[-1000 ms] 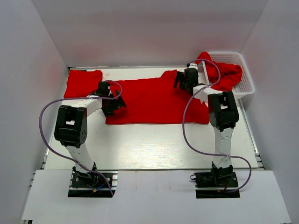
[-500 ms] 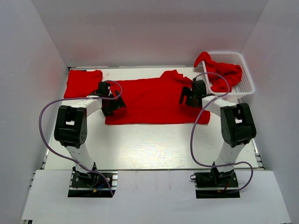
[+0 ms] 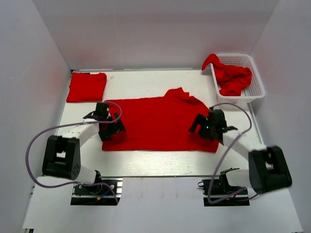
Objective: Fold and stack the t-shirts
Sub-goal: Fold the flattened tshirt in 1/3 of the way
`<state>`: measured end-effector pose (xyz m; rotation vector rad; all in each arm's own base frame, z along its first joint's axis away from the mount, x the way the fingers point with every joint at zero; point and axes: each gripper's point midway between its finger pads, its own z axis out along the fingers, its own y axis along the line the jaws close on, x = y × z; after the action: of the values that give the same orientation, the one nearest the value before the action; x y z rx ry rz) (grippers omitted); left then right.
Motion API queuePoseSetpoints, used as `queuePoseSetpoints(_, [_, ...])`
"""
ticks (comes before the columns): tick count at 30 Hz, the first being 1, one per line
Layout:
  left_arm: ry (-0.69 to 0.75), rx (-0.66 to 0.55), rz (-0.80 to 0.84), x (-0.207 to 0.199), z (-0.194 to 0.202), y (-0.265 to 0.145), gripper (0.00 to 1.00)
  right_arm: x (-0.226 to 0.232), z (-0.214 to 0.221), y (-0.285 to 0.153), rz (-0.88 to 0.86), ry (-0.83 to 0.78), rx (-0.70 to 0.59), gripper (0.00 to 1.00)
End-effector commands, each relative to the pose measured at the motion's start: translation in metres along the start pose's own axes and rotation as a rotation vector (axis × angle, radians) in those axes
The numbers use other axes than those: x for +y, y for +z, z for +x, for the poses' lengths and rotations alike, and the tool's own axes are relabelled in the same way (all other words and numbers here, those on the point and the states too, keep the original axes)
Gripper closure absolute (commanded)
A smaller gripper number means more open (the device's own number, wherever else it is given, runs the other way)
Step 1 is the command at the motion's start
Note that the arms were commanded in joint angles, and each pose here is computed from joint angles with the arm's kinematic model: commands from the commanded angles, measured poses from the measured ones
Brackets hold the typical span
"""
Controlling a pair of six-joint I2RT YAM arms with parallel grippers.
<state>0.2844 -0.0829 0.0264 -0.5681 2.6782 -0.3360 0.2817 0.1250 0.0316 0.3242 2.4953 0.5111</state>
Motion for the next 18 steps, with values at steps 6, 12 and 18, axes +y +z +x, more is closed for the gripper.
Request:
queuePoseSetpoints(6, [0.0,-0.06,-0.047,0.011,0.006,-0.05,0.0,0.02,0.024,-0.059,-0.091,-0.15,0.082,0.1])
queuePoseSetpoints(12, [0.025,-0.287,-0.056,-0.019,-0.088,-0.082,0.0,0.074,-0.087,-0.081,-0.13,-0.301,-0.187,0.1])
queuePoseSetpoints(18, [-0.004,-0.309,-0.202,-0.026,-0.159,-0.066,0.0,0.073,-0.16,-0.052,0.07,-0.262,-0.27,0.1])
